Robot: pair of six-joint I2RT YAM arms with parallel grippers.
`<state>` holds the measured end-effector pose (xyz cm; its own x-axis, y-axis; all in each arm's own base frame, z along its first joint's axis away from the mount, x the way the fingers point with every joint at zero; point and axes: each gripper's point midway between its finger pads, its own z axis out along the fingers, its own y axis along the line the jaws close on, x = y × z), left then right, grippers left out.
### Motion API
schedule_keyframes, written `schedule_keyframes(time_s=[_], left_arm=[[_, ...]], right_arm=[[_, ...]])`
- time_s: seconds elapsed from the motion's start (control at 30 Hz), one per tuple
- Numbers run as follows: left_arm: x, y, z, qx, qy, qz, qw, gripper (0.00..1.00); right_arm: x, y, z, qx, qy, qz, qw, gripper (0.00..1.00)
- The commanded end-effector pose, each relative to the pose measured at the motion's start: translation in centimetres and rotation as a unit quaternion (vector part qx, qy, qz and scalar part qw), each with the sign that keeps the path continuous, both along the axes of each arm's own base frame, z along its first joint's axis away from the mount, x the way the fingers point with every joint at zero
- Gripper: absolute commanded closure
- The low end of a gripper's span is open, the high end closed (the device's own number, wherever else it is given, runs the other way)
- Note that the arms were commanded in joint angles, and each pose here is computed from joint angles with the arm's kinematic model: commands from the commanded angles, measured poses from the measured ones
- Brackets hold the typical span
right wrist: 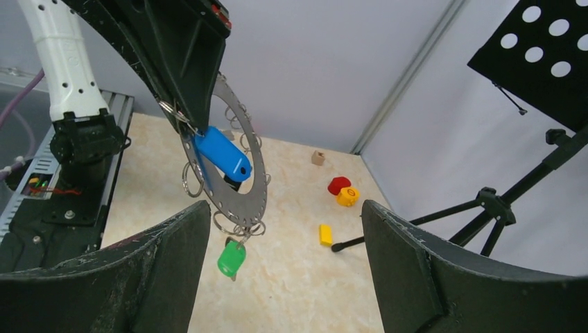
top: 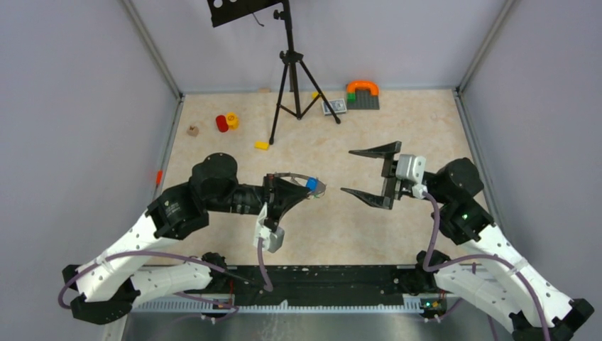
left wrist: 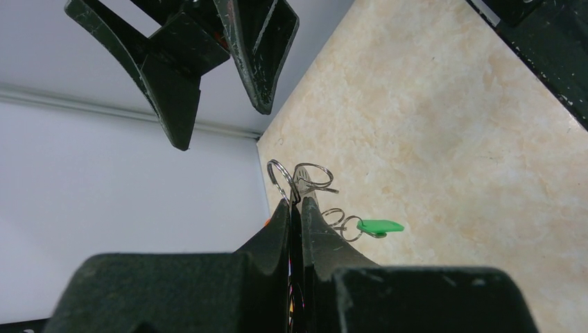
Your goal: Remove the keys from the keyring
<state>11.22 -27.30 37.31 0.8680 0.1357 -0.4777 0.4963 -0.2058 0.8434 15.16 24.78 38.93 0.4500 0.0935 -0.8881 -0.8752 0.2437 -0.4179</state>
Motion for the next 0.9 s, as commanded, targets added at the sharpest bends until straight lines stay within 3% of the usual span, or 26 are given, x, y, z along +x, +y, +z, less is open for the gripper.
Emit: schedule_keyframes(time_s=[0.0,0.87], left_arm=[[-0.1,-0.3,2.3,-0.041,-0.034,-0.007,0.999,1.00],[0.9,-0.4,0.2,-0.021,-0.058,0.004,0.998,1.00]], right_arm=[[-1.0,-0.3,2.0,0.003,-0.048,0.016,0.999,0.21],[-0.9,-0.4,1.5,-0.016,-0.103,0.009,0.994,0.23]])
